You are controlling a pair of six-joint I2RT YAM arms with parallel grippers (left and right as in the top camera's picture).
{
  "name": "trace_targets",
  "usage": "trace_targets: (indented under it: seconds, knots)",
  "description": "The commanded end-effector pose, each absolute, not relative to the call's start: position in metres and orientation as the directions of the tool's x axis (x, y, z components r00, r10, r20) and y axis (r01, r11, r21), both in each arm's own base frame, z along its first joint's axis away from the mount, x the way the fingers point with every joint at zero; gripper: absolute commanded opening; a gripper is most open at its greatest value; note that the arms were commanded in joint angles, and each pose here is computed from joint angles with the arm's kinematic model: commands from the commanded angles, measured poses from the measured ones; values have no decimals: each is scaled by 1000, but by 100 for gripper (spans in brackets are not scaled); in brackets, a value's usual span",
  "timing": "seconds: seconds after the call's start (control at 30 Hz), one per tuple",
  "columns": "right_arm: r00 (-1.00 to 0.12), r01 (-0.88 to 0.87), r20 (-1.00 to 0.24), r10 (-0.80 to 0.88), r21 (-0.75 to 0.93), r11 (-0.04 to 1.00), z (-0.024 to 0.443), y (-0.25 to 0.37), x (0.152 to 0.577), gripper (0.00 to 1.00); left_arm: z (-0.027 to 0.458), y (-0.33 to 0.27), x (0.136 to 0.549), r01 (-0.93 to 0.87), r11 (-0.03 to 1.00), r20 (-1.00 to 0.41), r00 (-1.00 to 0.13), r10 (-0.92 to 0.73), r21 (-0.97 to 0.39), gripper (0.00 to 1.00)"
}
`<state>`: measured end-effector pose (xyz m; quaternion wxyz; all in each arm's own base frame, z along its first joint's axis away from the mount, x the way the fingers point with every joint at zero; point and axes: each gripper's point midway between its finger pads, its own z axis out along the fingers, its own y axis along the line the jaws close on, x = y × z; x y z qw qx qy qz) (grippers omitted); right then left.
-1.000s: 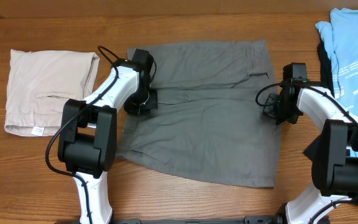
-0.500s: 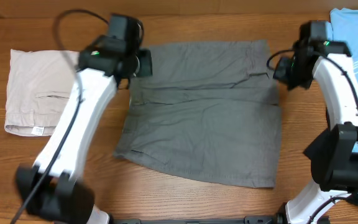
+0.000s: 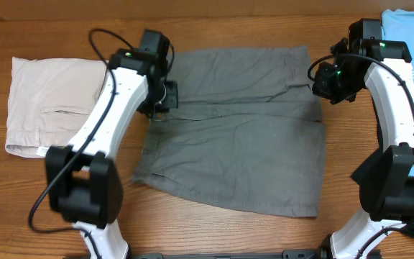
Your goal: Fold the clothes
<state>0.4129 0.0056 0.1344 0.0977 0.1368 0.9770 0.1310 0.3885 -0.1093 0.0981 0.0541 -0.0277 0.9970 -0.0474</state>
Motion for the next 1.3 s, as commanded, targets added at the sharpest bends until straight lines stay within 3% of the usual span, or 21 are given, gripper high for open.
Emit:
trace_targets:
  seconds: [0.0,0.17,0.4,0.67,0.87,1.03,1.27]
  knots:
    - [-948,221,-164,274,285,933,135,6,416,12,75,-117,382,-39,993,-28,-999,-42,-114,4]
    - [-949,223,-155,274,284,933,134,6,414,16,29,-106,388,-96,995,29,-995,-95,-23,4]
    - [-949,229,-153,276,266,936,132,3,413,20,-11,-92,411,-160,986,-26,-987,-159,54,4]
    - [-948,242,-155,278,216,946,102,-6,417,5,-27,-74,423,-232,968,-64,-972,-226,97,4]
    - [-949,230,-158,273,246,942,83,0,429,4,-27,-73,429,-243,968,-76,-968,-238,70,4]
    - [-963,232,-78,260,254,939,57,10,421,4,-3,-81,437,-230,972,-122,-967,-225,34,4]
    - [-970,235,2,242,240,942,30,19,405,4,104,-106,461,-190,968,-306,-923,-233,-163,6]
